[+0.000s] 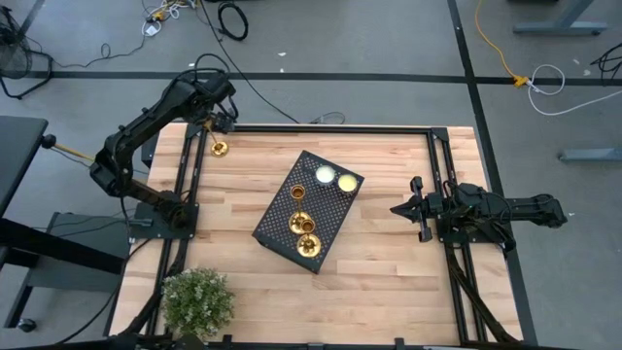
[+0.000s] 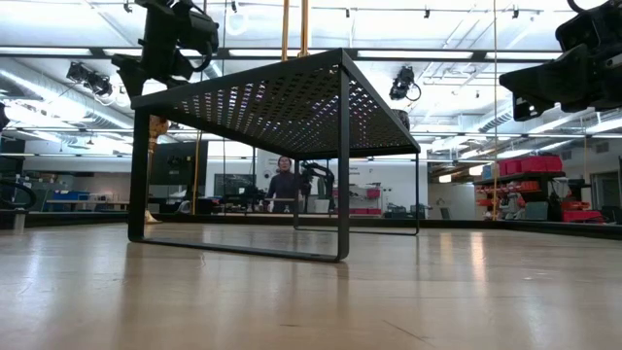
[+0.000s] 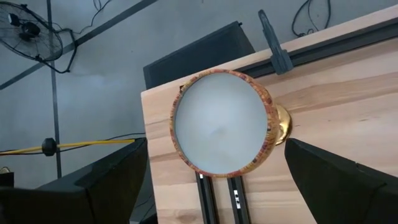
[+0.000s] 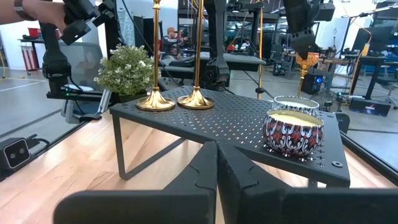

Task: Stock candles on shelf
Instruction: Put the orange scented candle on the shelf

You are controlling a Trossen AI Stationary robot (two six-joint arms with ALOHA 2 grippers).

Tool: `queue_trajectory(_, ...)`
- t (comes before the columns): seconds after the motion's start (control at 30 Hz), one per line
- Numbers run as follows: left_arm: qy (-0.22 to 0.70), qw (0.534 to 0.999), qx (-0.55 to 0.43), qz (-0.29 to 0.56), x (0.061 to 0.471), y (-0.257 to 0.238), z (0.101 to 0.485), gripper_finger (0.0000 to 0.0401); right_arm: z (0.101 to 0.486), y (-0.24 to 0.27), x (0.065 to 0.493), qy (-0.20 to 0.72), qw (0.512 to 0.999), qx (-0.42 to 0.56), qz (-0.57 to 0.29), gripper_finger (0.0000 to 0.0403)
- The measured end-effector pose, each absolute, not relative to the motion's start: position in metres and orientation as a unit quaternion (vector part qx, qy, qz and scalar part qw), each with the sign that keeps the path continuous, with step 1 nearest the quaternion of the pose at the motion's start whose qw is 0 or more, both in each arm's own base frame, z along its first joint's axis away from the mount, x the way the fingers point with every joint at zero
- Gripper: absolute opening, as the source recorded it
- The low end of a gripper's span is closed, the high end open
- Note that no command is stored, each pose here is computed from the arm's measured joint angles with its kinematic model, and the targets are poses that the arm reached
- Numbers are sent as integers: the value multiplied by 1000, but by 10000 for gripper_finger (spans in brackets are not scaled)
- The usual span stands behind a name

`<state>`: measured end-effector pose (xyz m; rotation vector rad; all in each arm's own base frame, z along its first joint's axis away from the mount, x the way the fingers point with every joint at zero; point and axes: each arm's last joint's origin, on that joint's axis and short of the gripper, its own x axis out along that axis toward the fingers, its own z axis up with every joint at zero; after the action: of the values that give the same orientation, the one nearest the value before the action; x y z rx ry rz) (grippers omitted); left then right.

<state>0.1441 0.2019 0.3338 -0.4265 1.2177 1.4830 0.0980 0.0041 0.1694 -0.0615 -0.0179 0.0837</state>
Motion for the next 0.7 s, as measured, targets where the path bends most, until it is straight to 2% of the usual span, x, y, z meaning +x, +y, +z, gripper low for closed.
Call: queue_trajectory(0.7,544,532,-171,625,156,218,314,380,169,4,98,-9,999,-31,42,6)
